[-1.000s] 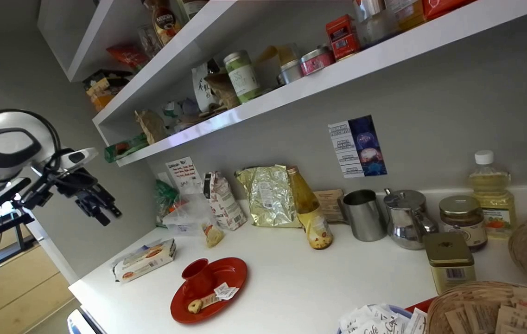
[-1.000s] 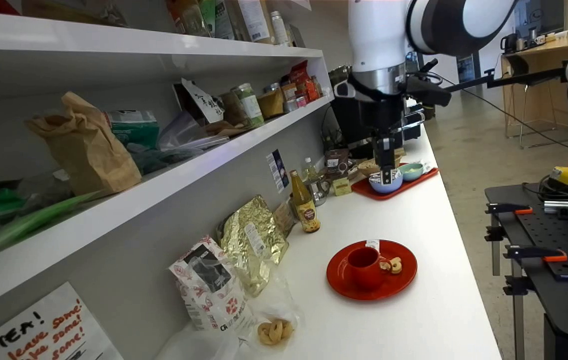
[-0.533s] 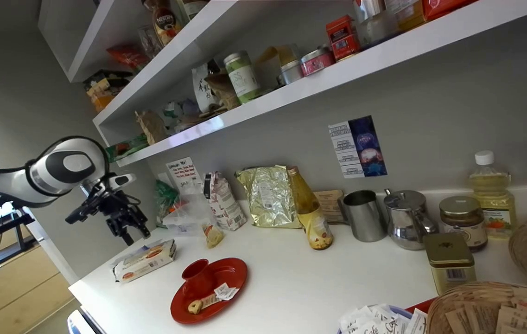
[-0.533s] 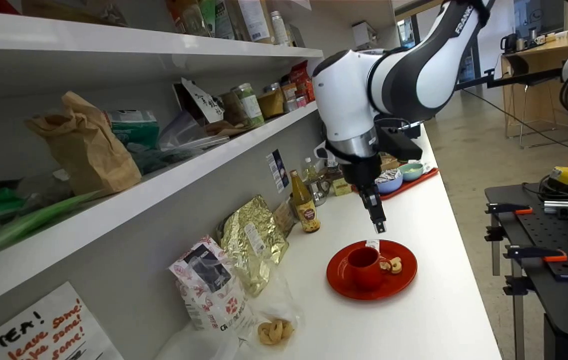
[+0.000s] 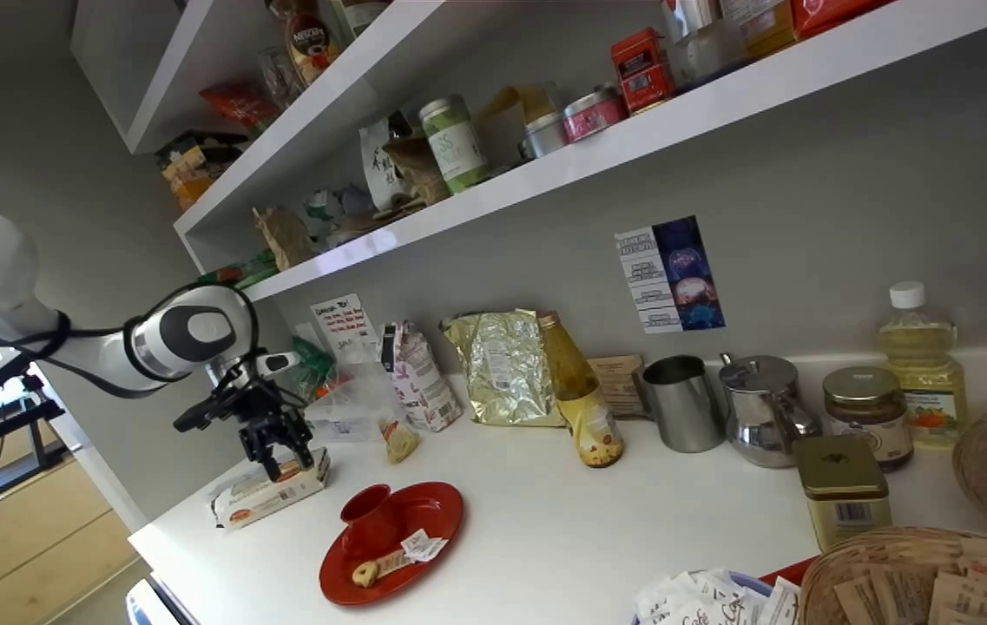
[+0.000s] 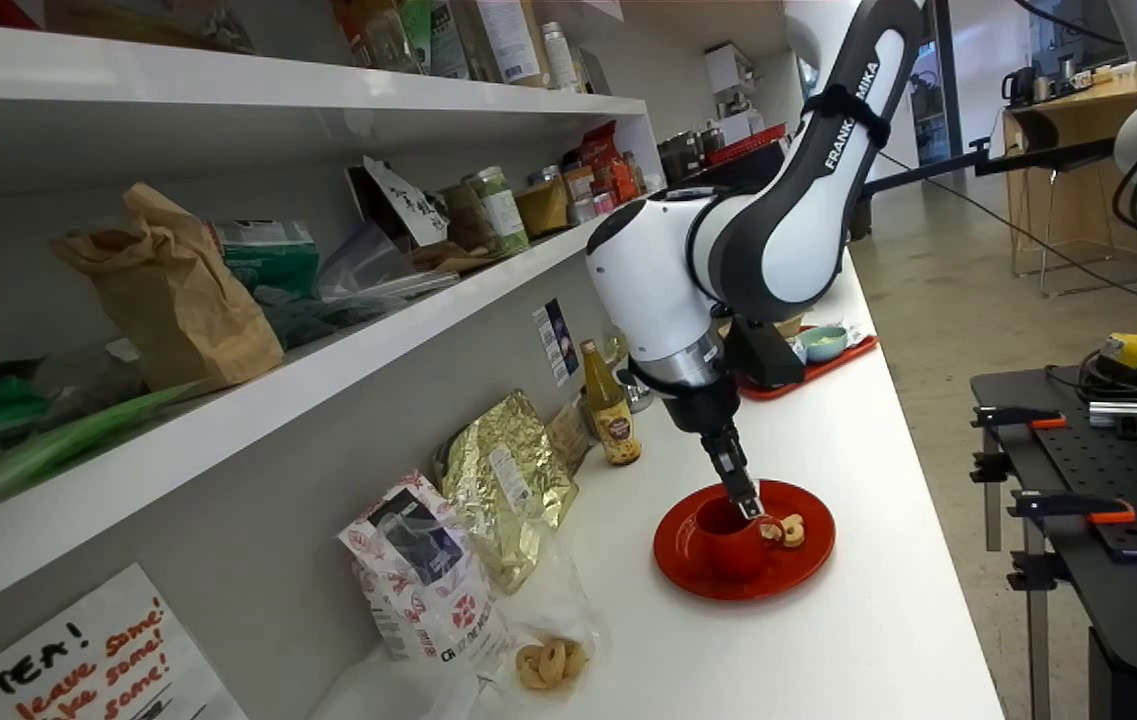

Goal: Put the cup on the countertop

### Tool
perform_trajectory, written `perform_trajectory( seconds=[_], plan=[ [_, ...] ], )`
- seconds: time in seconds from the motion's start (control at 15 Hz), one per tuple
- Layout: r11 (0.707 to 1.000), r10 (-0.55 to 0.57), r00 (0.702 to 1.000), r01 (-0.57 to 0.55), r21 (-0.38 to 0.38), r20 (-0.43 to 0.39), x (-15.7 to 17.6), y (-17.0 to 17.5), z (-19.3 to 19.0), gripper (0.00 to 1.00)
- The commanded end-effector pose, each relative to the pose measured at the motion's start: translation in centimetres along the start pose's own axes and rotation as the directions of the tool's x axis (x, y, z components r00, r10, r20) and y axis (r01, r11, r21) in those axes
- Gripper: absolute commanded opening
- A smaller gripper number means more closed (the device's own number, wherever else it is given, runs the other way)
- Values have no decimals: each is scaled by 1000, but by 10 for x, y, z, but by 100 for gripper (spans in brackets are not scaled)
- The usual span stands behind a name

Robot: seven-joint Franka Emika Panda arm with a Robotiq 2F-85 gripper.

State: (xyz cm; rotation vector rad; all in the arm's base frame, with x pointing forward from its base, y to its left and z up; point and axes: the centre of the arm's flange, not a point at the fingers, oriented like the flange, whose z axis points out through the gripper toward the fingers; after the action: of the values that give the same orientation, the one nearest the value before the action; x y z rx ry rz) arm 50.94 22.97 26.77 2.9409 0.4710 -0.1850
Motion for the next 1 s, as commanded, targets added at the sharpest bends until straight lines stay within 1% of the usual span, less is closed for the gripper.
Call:
perform_trajectory(
  seconds=[0.0, 0.13, 0.27, 0.33, 0.47, 0.6, 0.93],
  plan=[
    [1000, 0, 997, 1, -23, 77, 34, -5, 22, 100],
    [1000, 6, 993, -2, -31, 117, 39, -5, 36, 100],
    [998, 43, 990, -38, -45, 136, 44, -1, 49, 100],
    [998, 58, 988, -53, -38, 144, 46, 2, 54, 100],
    [992, 119, 984, -113, -46, 130, 52, 8, 61, 100],
    [981, 193, 976, -189, -45, 96, 56, 15, 65, 100],
    [958, 286, 955, -283, -46, 79, 63, 24, 74, 100]
  ],
)
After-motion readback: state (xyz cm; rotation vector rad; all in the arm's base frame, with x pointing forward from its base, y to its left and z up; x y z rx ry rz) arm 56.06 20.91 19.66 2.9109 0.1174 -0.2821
